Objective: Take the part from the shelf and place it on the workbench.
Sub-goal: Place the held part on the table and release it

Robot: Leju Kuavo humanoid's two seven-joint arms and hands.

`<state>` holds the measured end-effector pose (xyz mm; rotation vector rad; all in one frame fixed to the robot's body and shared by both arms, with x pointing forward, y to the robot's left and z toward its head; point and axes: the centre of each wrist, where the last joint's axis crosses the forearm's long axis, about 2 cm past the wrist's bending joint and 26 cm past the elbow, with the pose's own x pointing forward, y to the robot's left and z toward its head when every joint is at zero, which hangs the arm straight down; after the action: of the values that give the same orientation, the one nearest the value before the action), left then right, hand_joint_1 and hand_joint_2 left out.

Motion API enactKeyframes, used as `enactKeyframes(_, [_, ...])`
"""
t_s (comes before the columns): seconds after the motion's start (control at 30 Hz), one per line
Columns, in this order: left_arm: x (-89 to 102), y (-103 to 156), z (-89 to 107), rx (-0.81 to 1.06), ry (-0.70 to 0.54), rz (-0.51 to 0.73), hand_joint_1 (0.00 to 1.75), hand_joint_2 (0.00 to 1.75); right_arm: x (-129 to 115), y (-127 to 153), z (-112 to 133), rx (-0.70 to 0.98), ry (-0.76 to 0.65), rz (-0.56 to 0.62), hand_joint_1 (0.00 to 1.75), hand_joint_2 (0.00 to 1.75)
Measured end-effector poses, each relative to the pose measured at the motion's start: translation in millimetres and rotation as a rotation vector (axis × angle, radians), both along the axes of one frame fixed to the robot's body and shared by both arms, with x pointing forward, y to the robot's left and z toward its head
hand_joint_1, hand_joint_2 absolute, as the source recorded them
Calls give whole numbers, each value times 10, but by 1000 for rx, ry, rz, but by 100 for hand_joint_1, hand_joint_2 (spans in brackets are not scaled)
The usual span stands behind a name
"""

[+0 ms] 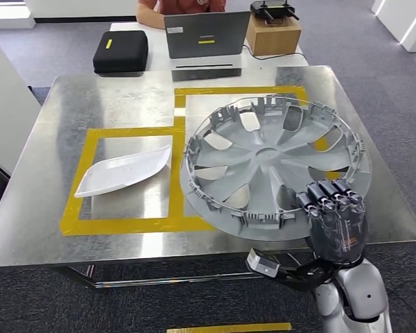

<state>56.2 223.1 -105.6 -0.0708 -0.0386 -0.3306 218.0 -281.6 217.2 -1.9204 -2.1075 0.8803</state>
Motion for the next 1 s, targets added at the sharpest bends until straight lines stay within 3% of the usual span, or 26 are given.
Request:
enactKeyframes(0.27, [-3, 18, -3, 3, -1, -9, 0, 0, 123, -394, -293, -79, 124, -75, 175, 175])
enactKeyframes(0.57, [-2, 29, -4, 6, -3, -16, 0, 0, 162, -755, -542, -52, 228, -192, 175, 175])
enactKeyframes(1.0, [-2, 49, -6, 29, -29, -19, 0, 0, 328, -913, -665, -7, 275, -280, 175, 175])
